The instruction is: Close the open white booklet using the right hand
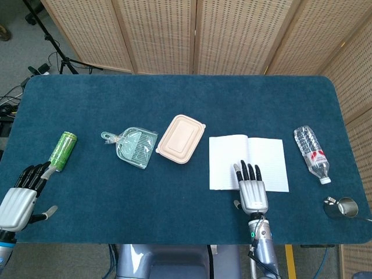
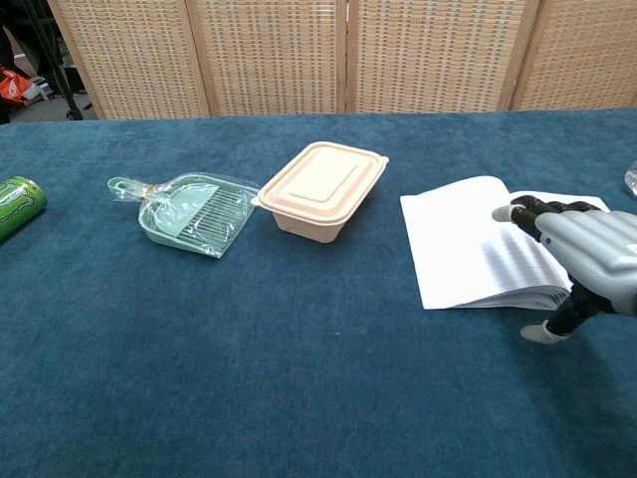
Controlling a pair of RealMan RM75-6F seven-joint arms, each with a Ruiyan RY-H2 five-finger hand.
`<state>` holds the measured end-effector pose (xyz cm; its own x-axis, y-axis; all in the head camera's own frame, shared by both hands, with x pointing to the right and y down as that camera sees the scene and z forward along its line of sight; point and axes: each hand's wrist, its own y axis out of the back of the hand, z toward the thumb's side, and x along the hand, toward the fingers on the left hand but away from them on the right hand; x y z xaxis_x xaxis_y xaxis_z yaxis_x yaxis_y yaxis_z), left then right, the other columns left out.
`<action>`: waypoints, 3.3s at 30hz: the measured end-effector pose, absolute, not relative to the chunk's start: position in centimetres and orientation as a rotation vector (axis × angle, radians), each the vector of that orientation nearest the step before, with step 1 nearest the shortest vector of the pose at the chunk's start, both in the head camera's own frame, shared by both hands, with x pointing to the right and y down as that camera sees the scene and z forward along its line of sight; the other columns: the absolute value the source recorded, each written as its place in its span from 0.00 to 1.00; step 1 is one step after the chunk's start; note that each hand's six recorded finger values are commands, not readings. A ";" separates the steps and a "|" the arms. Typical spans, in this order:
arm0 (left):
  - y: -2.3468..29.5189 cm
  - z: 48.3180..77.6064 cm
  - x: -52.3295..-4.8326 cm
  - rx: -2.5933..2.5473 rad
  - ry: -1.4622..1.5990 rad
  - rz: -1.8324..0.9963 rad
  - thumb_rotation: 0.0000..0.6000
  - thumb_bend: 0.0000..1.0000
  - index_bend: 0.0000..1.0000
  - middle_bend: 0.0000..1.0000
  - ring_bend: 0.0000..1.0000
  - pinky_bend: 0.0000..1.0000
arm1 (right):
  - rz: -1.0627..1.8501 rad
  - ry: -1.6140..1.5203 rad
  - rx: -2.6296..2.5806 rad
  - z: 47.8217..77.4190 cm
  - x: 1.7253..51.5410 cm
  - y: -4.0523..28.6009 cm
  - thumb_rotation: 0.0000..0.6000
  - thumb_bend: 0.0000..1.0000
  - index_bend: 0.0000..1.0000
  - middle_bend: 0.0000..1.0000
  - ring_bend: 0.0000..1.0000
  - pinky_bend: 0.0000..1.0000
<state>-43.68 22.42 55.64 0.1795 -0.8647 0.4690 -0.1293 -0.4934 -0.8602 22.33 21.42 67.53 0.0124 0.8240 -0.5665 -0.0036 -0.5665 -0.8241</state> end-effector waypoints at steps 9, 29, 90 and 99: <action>22.4 55.8 -43.6 -1.774 0.938 -1.371 1.00 0.19 0.00 0.00 0.00 0.00 | 1.624 -0.836 -1.641 68.4 22.1 20.8 1.00 0.00 0.06 0.00 0.00 0.00; 22.5 55.9 -43.5 -1.774 0.932 -1.376 1.00 0.19 0.00 0.00 0.00 0.00 | 1.619 -0.826 -1.638 68.8 21.7 19.8 1.00 0.00 0.06 0.00 0.00 0.00; 22.5 56.2 -43.5 -1.793 0.922 -1.382 1.00 0.20 0.00 0.00 0.00 0.00 | 1.611 -0.830 -1.643 71.7 22.4 18.5 1.00 0.35 0.06 0.00 0.00 0.00; 22.7 56.3 -43.3 -1.798 0.912 -1.380 1.00 0.20 0.00 0.00 0.00 0.00 | 1.593 -0.871 -1.638 71.5 23.0 18.6 1.00 0.46 0.06 0.00 0.00 0.00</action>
